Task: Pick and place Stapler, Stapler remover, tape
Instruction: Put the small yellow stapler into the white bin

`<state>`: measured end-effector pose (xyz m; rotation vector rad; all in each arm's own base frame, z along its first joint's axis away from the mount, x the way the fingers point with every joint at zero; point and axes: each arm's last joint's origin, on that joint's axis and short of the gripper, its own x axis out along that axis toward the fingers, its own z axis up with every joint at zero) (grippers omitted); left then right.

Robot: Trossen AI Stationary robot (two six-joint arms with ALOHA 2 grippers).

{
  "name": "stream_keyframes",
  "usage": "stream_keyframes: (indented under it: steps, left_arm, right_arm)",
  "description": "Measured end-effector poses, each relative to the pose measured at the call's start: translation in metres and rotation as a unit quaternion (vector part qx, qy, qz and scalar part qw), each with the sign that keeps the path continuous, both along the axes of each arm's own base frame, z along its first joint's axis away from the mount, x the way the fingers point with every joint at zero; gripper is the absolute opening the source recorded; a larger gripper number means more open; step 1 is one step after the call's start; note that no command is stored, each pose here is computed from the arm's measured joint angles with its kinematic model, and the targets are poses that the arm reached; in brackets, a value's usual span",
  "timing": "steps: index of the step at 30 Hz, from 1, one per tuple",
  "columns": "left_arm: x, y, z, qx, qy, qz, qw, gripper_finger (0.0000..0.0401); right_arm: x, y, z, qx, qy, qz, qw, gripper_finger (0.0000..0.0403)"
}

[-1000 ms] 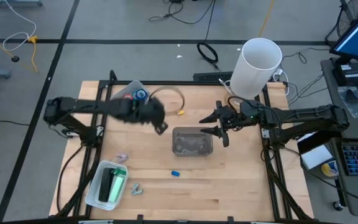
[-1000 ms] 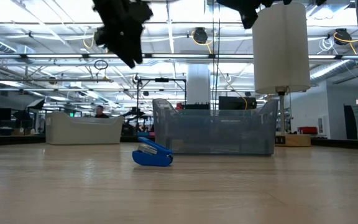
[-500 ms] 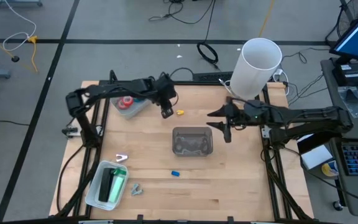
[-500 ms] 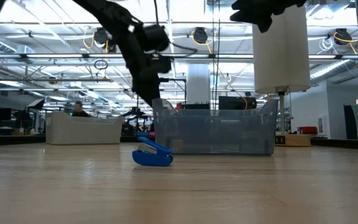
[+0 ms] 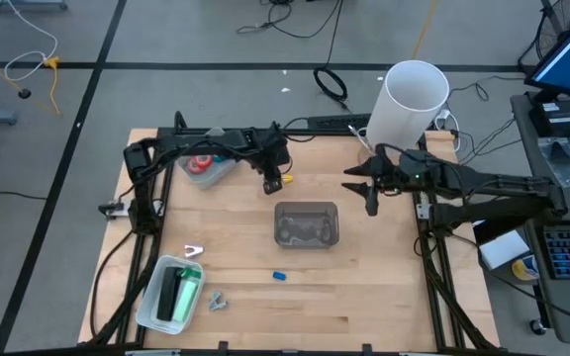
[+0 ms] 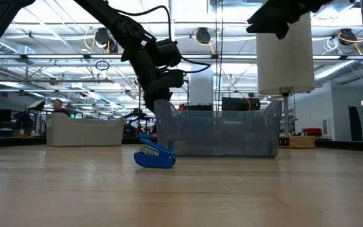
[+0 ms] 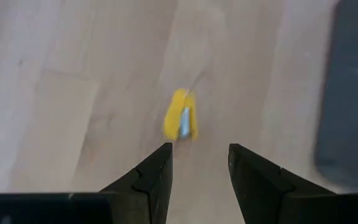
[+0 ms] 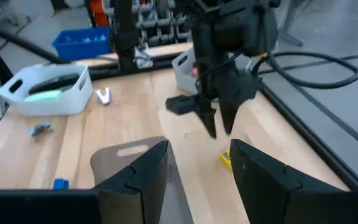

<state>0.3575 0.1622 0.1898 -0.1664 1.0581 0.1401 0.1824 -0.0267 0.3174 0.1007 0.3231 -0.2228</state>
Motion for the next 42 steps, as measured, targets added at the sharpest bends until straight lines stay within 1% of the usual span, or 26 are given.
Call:
stream_keyframes:
  steps: [3,6,9,13,18,23,27,33,40,42]
  left_arm:
    - [0.007,-0.004,0.005,-0.003,-0.027,-0.017,0.999,0.0154]
    - [0.014,-0.01,0.008,0.012,-0.049,-0.038,0.998,0.0154]
    - [0.016,-0.013,0.007,0.013,-0.048,-0.045,0.998,0.0154]
    - [0.017,-0.01,-0.006,0.007,-0.031,-0.039,0.999,0.0154]
    - [0.028,-0.002,-0.016,0.01,-0.02,-0.031,0.999,0.0154]
    - [0.037,0.003,-0.026,0.019,0.015,-0.03,0.999,0.0154]
    - [0.035,0.004,-0.032,0.036,0.051,-0.03,0.998,0.0154]
    - [0.035,0.005,-0.035,0.04,0.06,-0.025,0.997,0.0154]
    - [0.037,0.004,-0.048,0.031,0.072,-0.028,0.997,0.0154]
    - [0.037,0.003,-0.048,0.034,0.074,-0.027,0.996,0.0154]
  right_arm:
    - [-0.005,-0.001,-0.009,0.008,-0.029,-0.009,0.999,0.0167]
    - [-0.011,-0.002,-0.023,0.024,-0.053,-0.017,0.998,0.0166]
    - [-0.018,-0.002,-0.032,0.037,-0.08,-0.024,0.996,0.0167]
    - [-0.027,0.0,-0.039,0.048,-0.1,-0.026,0.993,0.0167]
    - [-0.035,0.001,-0.041,0.068,-0.121,-0.031,0.99,0.0166]
    - [-0.036,0.001,-0.04,0.073,-0.124,-0.031,0.989,0.0166]
    - [-0.036,0.001,-0.04,0.073,-0.124,-0.031,0.989,0.0166]
    - [-0.036,0.001,-0.04,0.073,-0.124,-0.031,0.989,0.0167]
    - [-0.036,0.001,-0.04,0.077,-0.125,-0.032,0.989,0.0167]
    - [-0.036,0.001,-0.04,0.081,-0.126,-0.033,0.988,0.0166]
